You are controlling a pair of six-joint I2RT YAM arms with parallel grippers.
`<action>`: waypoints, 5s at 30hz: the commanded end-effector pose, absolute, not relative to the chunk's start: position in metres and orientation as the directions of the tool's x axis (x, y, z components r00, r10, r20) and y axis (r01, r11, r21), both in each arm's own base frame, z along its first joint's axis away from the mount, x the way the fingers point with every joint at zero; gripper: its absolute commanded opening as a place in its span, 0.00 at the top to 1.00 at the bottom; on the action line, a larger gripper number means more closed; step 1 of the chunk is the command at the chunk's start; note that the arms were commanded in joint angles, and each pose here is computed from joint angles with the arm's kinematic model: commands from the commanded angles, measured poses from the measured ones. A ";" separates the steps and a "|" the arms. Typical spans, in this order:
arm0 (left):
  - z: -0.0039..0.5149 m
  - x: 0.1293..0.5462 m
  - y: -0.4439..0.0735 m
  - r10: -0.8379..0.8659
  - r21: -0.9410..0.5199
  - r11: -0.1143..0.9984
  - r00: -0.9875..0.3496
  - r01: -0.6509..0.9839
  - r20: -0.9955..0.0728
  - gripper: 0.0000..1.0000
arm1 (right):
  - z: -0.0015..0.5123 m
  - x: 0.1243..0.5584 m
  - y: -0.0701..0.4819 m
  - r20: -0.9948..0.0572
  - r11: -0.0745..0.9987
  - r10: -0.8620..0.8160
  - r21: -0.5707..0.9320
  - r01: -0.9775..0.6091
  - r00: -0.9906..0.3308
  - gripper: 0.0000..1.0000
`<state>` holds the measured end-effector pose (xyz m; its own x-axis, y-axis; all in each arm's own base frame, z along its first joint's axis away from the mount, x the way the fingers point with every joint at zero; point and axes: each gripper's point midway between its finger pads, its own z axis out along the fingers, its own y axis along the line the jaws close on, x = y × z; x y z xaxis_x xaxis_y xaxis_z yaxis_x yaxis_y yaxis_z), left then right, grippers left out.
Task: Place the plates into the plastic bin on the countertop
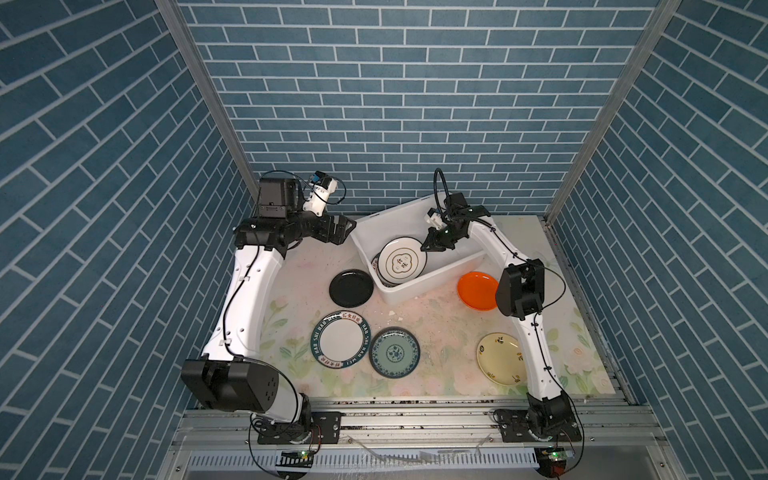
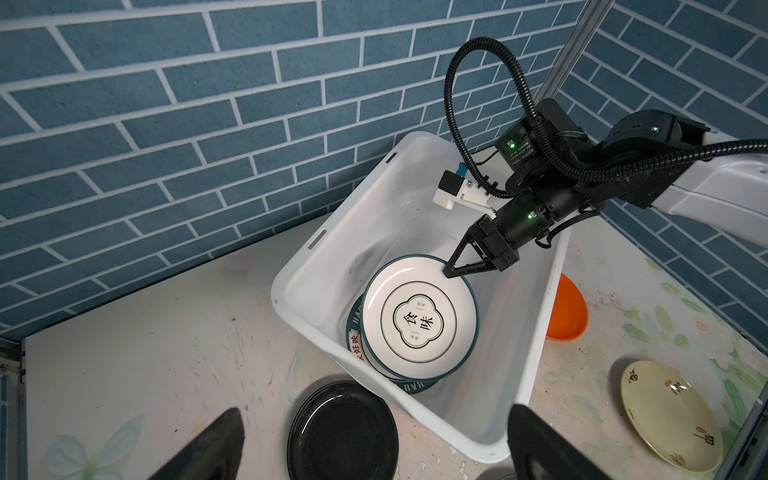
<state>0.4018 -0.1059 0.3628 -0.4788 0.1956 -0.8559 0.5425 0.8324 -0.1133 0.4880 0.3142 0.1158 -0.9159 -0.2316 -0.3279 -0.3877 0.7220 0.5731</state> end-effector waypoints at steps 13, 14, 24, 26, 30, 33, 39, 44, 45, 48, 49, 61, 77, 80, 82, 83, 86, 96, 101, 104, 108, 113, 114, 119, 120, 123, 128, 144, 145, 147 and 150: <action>0.361 0.403 -0.106 0.188 -0.123 0.829 -0.480 0.545 -0.857 0.00 | 0.087 0.483 0.318 -0.277 0.721 -0.237 0.593 -0.360 -0.931 1.00; 0.361 0.403 -0.106 0.188 -0.124 0.829 -0.481 0.545 -0.856 0.00 | 0.085 0.481 0.318 -0.272 0.720 -0.240 0.594 -0.359 -0.932 1.00; 0.359 0.404 -0.105 0.187 -0.128 0.830 -0.486 0.543 -0.854 0.00 | 0.072 0.481 0.317 -0.249 0.729 -0.238 0.593 -0.342 -0.939 0.97; 0.358 0.405 -0.105 0.187 -0.129 0.830 -0.489 0.542 -0.852 0.00 | 0.070 0.481 0.317 -0.246 0.731 -0.237 0.592 -0.339 -0.940 0.96; 0.357 0.405 -0.104 0.186 -0.131 0.832 -0.494 0.539 -0.850 0.00 | 0.067 0.482 0.317 -0.241 0.734 -0.235 0.591 -0.334 -0.942 0.93; 0.356 0.405 -0.104 0.186 -0.132 0.833 -0.496 0.538 -0.848 0.00 | 0.065 0.481 0.317 -0.234 0.735 -0.235 0.593 -0.330 -0.944 0.92; 0.354 0.407 -0.102 0.185 -0.134 0.834 -0.500 0.536 -0.846 0.00 | 0.063 0.480 0.315 -0.229 0.739 -0.238 0.587 -0.329 -0.944 0.88; 0.353 0.409 -0.101 0.183 -0.137 0.835 -0.503 0.533 -0.845 0.00 | 0.060 0.480 0.314 -0.225 0.745 -0.238 0.582 -0.326 -0.945 0.84; 0.352 0.409 -0.101 0.183 -0.138 0.835 -0.505 0.533 -0.843 0.00 | 0.060 0.480 0.315 -0.223 0.745 -0.239 0.583 -0.325 -0.945 0.83; 0.351 0.410 -0.101 0.181 -0.142 0.835 -0.508 0.532 -0.842 0.00 | 0.060 0.480 0.314 -0.224 0.747 -0.237 0.579 -0.325 -0.945 0.81; 0.352 0.411 -0.101 0.180 -0.140 0.835 -0.505 0.533 -0.844 0.00 | 0.060 0.481 0.314 -0.225 0.747 -0.237 0.579 -0.326 -0.945 0.81; 0.350 0.417 -0.099 0.168 -0.155 0.836 -0.515 0.527 -0.841 0.00 | 0.062 0.483 0.314 -0.230 0.751 -0.232 0.575 -0.325 -0.945 0.77; 0.343 0.414 -0.087 0.155 -0.157 0.856 -0.534 0.493 -0.831 0.00 | 0.092 0.500 0.307 -0.324 0.786 -0.206 0.507 -0.353 -0.923 0.75; 0.341 0.414 -0.087 0.151 -0.161 0.857 -0.537 0.490 -0.830 0.00 | 0.096 0.507 0.303 -0.351 0.807 -0.188 0.478 -0.348 -0.918 0.74; 0.342 0.414 -0.087 0.150 -0.162 0.856 -0.536 0.491 -0.831 0.01 | 0.096 0.511 0.302 -0.365 0.815 -0.174 0.469 -0.342 -0.915 0.73; 0.344 0.414 -0.087 0.150 -0.161 0.856 -0.532 0.492 -0.833 0.00 | 0.096 0.512 0.302 -0.369 0.816 -0.168 0.468 -0.339 -0.914 0.73; 0.345 0.414 -0.087 0.150 -0.159 0.856 -0.531 0.491 -0.834 0.00 | 0.095 0.516 0.302 -0.379 0.819 -0.141 0.474 -0.322 -0.915 0.71; 0.343 0.413 -0.086 0.150 -0.159 0.858 -0.535 0.489 -0.832 0.00 | 0.079 0.519 0.319 -0.325 0.772 -0.078 0.579 -0.264 -0.942 0.67; 0.343 0.413 -0.085 0.151 -0.158 0.858 -0.535 0.488 -0.831 0.00 | 0.074 0.515 0.324 -0.296 0.754 -0.082 0.606 -0.253 -0.952 0.67; 0.342 0.413 -0.084 0.151 -0.159 0.859 -0.537 0.486 -0.830 0.00 | 0.071 0.512 0.325 -0.276 0.747 -0.090 0.617 -0.248 -0.957 0.67; 0.340 0.413 -0.083 0.148 -0.163 0.860 -0.543 0.484 -0.827 0.01 | 0.068 0.507 0.328 -0.248 0.734 -0.099 0.635 -0.239 -0.964 0.67; 0.338 0.411 -0.082 0.145 -0.165 0.863 -0.548 0.478 -0.824 0.01 | 0.064 0.499 0.331 -0.212 0.717 -0.113 0.659 -0.227 -0.971 0.67; 0.338 0.411 -0.081 0.145 -0.165 0.864 -0.548 0.476 -0.824 0.00 | 0.065 0.498 0.333 -0.206 0.711 -0.116 0.666 -0.226 -0.972 0.67; 0.335 0.408 -0.078 0.141 -0.166 0.868 -0.554 0.468 -0.820 0.00 | 0.063 0.490 0.335 -0.179 0.703 -0.134 0.676 -0.221 -0.975 0.67; 0.335 0.407 -0.078 0.141 -0.167 0.869 -0.556 0.466 -0.819 0.00 | 0.064 0.489 0.336 -0.177 0.700 -0.137 0.679 -0.221 -0.975 0.67; 0.332 0.405 -0.075 0.140 -0.168 0.872 -0.563 0.460 -0.815 0.00 | 0.066 0.486 0.339 -0.169 0.686 -0.142 0.693 -0.220 -0.975 0.68; 0.326 0.401 -0.069 0.135 -0.169 0.880 -0.574 0.445 -0.808 0.00 | 0.069 0.485 0.336 -0.173 0.700 -0.146 0.677 -0.225 -0.974 0.68; 0.251 0.360 -0.025 0.136 -0.263 0.902 -0.803 0.342 -0.580 0.01 | 0.175 0.532 0.297 -0.460 0.768 -0.005 0.567 -0.298 -0.888 0.66; 0.246 0.357 -0.024 0.143 -0.272 0.898 -0.815 0.345 -0.562 0.01 | 0.185 0.533 0.296 -0.470 0.759 0.007 0.577 -0.301 -0.883 0.66; 0.234 0.351 -0.021 0.153 -0.283 0.896 -0.838 0.341 -0.524 0.00 | 0.200 0.533 0.293 -0.486 0.747 0.025 0.590 -0.307 -0.873 0.66; 0.218 0.338 -0.019 0.189 -0.315 0.880 -0.869 0.357 -0.457 0.00 | 0.217 0.530 0.290 -0.503 0.737 0.039 0.598 -0.315 -0.863 0.67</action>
